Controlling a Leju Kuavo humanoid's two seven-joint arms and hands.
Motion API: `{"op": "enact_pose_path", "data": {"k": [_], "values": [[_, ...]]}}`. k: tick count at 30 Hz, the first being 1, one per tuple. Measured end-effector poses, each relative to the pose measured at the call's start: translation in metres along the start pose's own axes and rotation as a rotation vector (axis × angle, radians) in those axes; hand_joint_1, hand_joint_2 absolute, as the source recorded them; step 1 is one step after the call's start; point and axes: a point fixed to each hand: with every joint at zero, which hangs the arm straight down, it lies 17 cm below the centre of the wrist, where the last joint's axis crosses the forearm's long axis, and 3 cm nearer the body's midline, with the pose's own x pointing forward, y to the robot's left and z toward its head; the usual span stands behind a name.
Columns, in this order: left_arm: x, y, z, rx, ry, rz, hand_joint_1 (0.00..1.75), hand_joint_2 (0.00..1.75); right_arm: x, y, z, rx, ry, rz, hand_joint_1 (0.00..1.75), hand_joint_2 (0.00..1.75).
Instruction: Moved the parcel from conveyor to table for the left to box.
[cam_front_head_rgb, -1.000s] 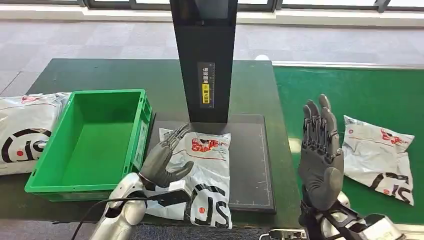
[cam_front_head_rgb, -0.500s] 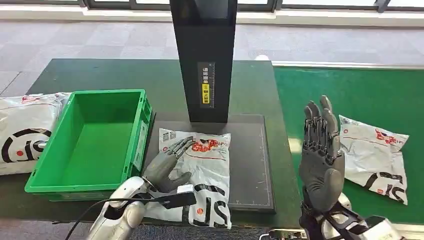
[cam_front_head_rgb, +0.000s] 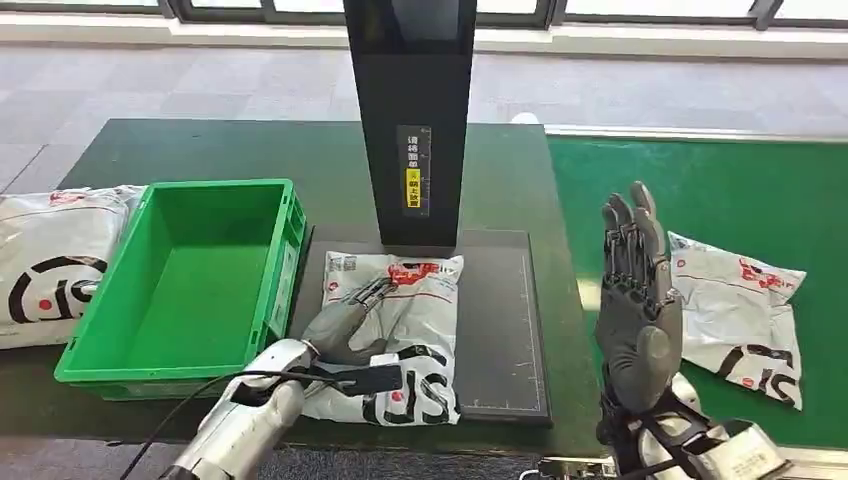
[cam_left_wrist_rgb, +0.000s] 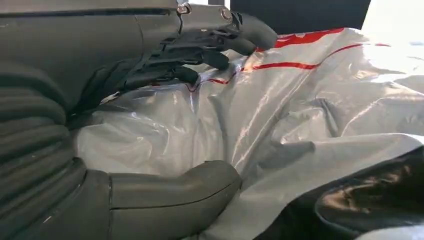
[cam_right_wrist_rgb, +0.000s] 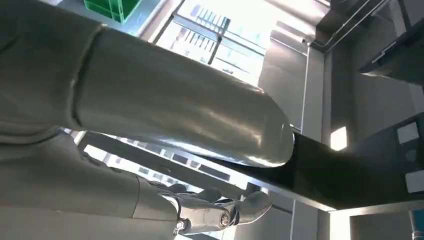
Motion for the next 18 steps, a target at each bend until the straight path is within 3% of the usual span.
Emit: {"op": "enact_pose_path", "data": {"k": [2, 3, 18], "values": [[-0.001, -0.001, -0.001, 0.003, 0.003, -0.004, 0.00, 1.75, -0.001, 0.000, 0.000, -0.002, 0.002, 0.000, 0.00, 0.00], [-0.001, -0.003, -0.001, 0.000, 0.005, -0.003, 1.75, 1.75, -0.001, 0.000, 0.001, -0.003, 0.004, 0.001, 0.00, 0.00], [0.022, 0.021, -0.002, 0.126, -0.066, -0.051, 1.75, 1.75, -0.004, -0.003, 0.005, -0.006, 0.016, 0.002, 0.00, 0.00]]}}
